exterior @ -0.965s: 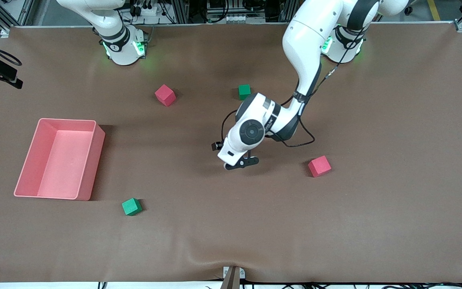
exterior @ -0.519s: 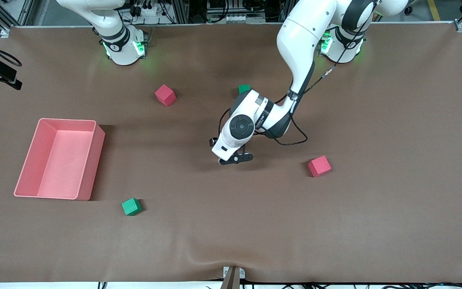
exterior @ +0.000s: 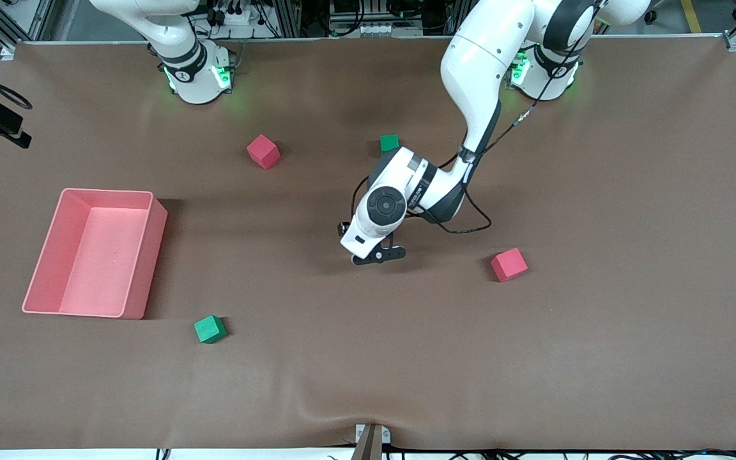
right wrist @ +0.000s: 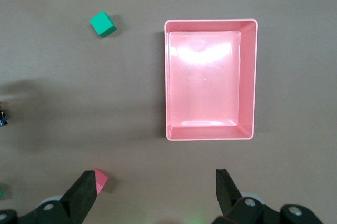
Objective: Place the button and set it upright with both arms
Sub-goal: 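Lower the left gripper over the button and grasp its base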
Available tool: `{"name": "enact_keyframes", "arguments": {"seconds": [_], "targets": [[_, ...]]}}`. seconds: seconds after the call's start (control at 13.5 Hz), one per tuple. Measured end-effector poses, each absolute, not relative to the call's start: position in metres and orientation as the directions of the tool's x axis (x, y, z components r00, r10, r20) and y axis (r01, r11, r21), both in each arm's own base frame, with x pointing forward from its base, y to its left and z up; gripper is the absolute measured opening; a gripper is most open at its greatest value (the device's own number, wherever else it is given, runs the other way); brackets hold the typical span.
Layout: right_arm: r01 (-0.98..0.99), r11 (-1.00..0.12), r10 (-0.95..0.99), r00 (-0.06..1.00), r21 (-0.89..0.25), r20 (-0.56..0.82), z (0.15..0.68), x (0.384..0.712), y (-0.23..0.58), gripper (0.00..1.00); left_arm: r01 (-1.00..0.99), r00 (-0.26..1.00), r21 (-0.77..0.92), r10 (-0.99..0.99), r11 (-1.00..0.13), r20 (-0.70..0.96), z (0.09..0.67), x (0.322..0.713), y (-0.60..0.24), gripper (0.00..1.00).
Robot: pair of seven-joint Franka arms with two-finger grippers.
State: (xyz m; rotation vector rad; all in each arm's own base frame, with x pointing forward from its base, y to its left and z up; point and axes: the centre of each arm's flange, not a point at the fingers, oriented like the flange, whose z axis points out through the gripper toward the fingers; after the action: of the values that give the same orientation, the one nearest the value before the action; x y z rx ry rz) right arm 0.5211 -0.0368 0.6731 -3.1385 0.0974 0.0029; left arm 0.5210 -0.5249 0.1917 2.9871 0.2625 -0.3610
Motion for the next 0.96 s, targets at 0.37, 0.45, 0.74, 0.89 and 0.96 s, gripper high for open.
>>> {"name": "enact_keyframes", "arguments": {"seconds": [0.37, 0.45, 0.74, 0.89, 0.96], "targets": [[-0.056, -0.998, -0.056, 0.998, -0.001, -0.001, 0.67, 0.525, -0.034, 1.0, 0.185, 0.956, 0.094, 0.157, -0.978, -0.249, 0.187, 0.52, -0.525, 0.85], [-0.056, -0.998, -0.056, 0.998, -0.001, -0.001, 0.67, 0.525, -0.034, 1.0, 0.186, 0.955, 0.092, 0.158, -0.978, -0.25, 0.186, 0.52, -0.524, 0.85], [-0.055, -0.998, -0.055, 0.998, 0.0, -0.01, 0.665, 0.528, -0.033, 1.0, 0.188, 0.955, 0.087, 0.161, -0.978, -0.249, 0.176, 0.519, -0.524, 0.83], [-0.055, -0.998, -0.055, 0.998, 0.0, -0.015, 0.665, 0.527, -0.033, 1.0, 0.188, 0.955, 0.088, 0.161, -0.978, -0.248, 0.176, 0.52, -0.524, 0.78], [-0.055, -0.998, -0.055, 0.998, 0.0, -0.015, 0.665, 0.527, -0.033, 1.0, 0.188, 0.955, 0.089, 0.161, -0.978, -0.248, 0.176, 0.52, -0.524, 0.67]]}}
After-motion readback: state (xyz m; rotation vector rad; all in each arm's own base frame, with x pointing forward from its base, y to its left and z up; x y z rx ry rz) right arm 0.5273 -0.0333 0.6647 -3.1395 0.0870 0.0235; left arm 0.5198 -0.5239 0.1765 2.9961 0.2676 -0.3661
